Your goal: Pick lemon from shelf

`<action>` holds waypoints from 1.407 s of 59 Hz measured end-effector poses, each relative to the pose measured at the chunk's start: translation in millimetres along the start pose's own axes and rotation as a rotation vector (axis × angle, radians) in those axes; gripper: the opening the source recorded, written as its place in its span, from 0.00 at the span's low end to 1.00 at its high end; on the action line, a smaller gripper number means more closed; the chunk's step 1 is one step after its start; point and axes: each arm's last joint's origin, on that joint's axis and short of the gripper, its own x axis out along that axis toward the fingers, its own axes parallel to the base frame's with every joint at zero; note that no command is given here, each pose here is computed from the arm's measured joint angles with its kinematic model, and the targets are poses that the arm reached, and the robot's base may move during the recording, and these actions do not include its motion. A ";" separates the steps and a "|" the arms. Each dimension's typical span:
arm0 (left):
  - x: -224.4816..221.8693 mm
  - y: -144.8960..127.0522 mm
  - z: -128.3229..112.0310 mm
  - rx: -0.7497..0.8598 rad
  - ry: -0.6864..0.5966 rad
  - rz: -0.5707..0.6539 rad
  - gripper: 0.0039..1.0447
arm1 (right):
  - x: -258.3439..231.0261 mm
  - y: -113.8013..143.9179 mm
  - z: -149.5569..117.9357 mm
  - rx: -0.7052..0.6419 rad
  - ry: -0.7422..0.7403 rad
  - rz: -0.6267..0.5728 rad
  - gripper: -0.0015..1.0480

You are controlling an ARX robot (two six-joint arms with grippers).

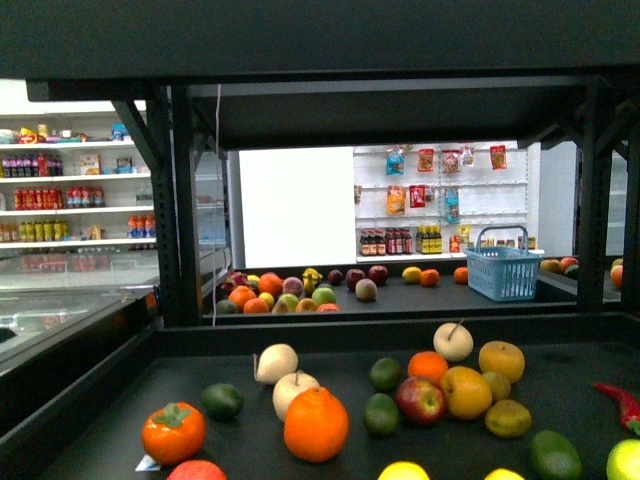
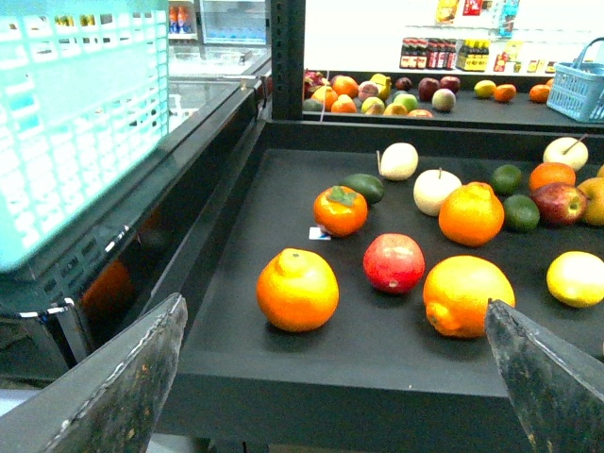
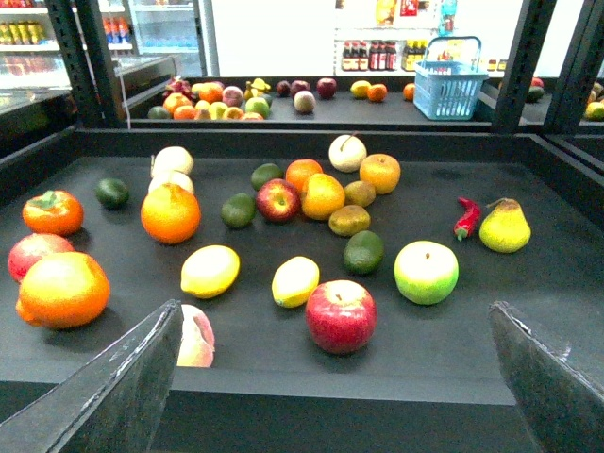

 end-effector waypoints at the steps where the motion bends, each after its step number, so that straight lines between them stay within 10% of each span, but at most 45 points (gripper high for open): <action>1: 0.0 0.0 0.0 0.000 0.000 0.000 0.93 | 0.0 0.0 0.0 -0.001 0.000 0.000 0.93; 43: 0.0 0.1 -0.1 -0.003 0.001 0.004 0.93 | 0.0 0.0 0.0 -0.001 0.000 0.000 0.93; 47: 1.2 -0.4 -2.2 -0.106 0.159 0.128 0.93 | 0.0 0.0 0.0 -0.001 0.000 0.000 0.93; 52: 23.9 4.7 26.2 -0.426 0.245 0.097 0.93 | 0.0 0.0 0.0 -0.001 0.000 -0.002 0.93; 59: 114.1 91.7 139.7 -0.703 0.077 0.275 0.93 | 0.0 -0.1 0.0 -0.001 0.000 -0.002 0.93; 83: 214.9 130.0 148.0 -0.993 0.134 0.288 0.93 | 0.0 -0.1 0.0 -0.001 0.000 0.000 0.93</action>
